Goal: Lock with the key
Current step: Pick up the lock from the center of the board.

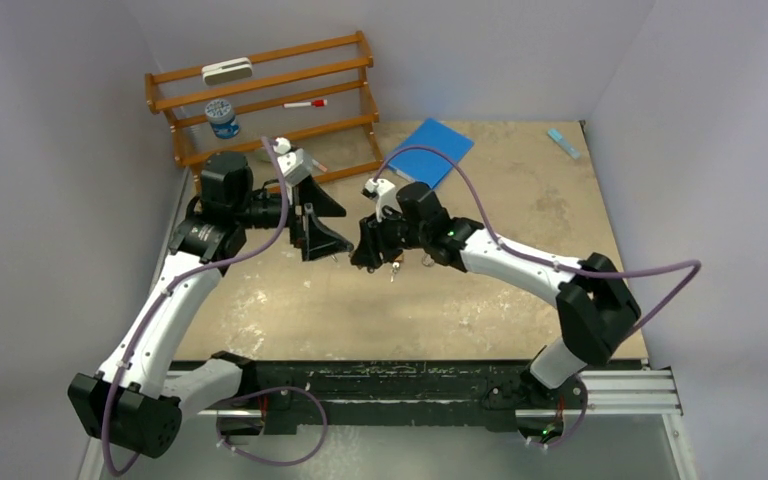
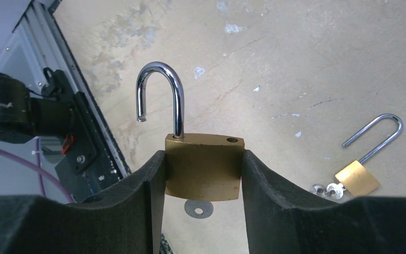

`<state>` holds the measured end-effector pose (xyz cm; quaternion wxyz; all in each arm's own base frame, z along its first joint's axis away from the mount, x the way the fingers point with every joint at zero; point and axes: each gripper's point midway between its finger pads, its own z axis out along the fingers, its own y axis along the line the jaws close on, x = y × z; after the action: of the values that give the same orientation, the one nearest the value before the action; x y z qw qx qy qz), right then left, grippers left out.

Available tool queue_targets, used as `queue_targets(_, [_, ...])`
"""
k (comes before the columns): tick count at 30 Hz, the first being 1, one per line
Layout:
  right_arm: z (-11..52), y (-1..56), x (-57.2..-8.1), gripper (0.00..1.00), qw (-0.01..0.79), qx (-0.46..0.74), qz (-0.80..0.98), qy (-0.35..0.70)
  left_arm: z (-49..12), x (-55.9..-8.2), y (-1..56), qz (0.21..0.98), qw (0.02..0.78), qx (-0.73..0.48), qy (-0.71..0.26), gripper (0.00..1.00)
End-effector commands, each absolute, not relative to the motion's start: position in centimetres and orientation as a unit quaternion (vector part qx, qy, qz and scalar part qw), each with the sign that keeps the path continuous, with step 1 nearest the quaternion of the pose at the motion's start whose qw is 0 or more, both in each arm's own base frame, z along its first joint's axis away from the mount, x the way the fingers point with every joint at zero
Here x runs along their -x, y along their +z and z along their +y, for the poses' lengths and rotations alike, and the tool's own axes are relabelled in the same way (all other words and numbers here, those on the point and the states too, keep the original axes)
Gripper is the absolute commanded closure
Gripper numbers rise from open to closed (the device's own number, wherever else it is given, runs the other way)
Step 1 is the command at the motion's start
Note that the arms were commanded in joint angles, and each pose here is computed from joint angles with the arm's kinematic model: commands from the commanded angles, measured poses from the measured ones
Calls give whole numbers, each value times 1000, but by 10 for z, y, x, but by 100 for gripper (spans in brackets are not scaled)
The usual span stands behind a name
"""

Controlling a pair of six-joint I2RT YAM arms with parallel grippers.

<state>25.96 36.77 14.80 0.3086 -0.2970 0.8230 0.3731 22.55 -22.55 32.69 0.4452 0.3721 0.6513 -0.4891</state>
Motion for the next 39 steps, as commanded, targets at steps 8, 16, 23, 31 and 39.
queue_targets(8, [350,213,-235,100,348,349,746,448,-226,-236,324,647,443,-402,-474,5])
queue_targets(16, [337,246,-201,100,314,406,683,520,-228,-247,322,639,477,-370,-477,9])
queue_targets(23, [337,251,-202,100,313,411,681,518,-232,-229,318,621,437,-401,-512,16])
queue_targets(31, [332,271,-220,100,371,391,691,483,-237,-231,301,651,389,-382,-528,33])
queue_targets(39, [328,280,-240,100,415,371,700,447,-240,-236,288,674,366,-374,-522,40])
